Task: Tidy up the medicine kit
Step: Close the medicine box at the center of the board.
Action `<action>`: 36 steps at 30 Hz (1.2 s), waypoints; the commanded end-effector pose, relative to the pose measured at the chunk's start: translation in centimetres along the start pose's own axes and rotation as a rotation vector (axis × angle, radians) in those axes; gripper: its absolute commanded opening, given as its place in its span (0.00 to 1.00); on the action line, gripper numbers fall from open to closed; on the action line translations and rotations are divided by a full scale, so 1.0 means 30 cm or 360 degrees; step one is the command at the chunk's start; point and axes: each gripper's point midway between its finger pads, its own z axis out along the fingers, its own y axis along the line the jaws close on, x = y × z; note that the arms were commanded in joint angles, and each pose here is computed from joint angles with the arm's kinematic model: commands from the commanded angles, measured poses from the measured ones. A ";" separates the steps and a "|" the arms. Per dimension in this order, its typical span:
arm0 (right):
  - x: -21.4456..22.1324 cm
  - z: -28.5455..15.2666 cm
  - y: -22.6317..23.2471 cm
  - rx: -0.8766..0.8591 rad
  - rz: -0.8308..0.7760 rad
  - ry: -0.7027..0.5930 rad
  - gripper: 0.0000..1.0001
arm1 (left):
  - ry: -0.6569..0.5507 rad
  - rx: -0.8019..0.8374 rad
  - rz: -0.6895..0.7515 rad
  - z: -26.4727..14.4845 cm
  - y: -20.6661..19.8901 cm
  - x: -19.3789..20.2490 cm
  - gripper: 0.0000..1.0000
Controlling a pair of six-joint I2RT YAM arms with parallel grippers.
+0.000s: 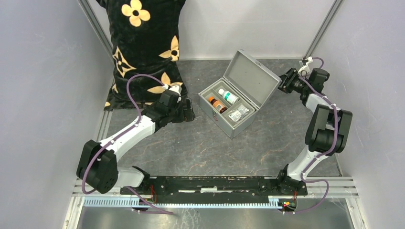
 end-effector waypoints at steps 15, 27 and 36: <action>0.091 0.037 0.452 -0.0679 -0.0443 0.0189 0.51 | -0.0040 0.0023 -0.0062 0.053 -0.051 -0.048 1.00; 0.284 0.123 0.556 -0.0458 -0.0739 0.0473 0.52 | -0.0147 -0.0049 -0.0159 -0.005 -0.008 -0.053 1.00; 0.212 0.075 0.529 0.0007 -0.0911 0.0152 0.56 | -0.0423 0.0181 -0.0311 -0.156 -0.050 -0.106 1.00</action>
